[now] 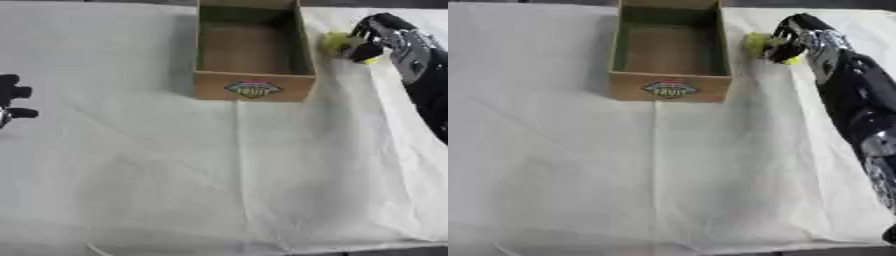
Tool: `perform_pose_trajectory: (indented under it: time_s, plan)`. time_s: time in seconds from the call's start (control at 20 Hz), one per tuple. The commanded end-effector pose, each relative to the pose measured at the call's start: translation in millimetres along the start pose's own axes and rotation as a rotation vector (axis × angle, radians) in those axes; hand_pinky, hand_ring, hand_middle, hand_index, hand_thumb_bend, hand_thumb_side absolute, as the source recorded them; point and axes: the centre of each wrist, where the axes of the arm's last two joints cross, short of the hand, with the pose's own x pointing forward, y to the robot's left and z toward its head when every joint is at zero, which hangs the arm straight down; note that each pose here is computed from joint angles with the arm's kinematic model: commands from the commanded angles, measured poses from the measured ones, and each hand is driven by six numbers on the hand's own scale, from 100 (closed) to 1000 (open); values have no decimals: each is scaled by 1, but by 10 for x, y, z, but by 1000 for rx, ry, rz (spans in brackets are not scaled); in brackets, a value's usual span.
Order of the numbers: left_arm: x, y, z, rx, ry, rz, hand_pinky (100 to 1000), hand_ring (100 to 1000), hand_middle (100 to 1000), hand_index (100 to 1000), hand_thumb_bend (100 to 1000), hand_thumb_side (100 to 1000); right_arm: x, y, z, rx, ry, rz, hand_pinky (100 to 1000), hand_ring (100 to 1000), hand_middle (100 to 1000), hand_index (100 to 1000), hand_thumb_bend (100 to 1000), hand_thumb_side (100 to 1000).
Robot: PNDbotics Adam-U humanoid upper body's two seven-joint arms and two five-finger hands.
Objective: Pick up objects on the table and place them in the box.
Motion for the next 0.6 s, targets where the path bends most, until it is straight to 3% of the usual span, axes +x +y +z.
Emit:
perform_pose_trajectory:
  time_s: [0.05, 0.15, 0.4, 0.5, 0.6]
  plan:
    - [86, 19, -23, -7, -32, -15, 633, 777, 584, 753, 304, 632, -64, -93, 18, -4, 11, 53, 580, 813, 799, 854, 376, 379]
    - [86, 18, -24, -7, -33, -15, 634, 777, 584, 753, 304, 632, -67, -85, 19, 8, 8, 75, 608, 834, 825, 875, 447, 397]
    - [93, 16, -28, -9, -36, -16, 634, 777, 584, 753, 304, 632, -66, -65, 19, 24, 9, 112, 594, 839, 826, 877, 454, 402]
    - [95, 15, -30, -10, -36, -16, 633, 776, 583, 753, 303, 632, -63, -59, 18, 22, 10, 118, 556, 796, 790, 850, 445, 392]
    - [97, 14, -31, -10, -37, -16, 633, 776, 583, 753, 303, 632, -62, -55, 17, 16, 12, 118, 451, 686, 699, 776, 362, 356]
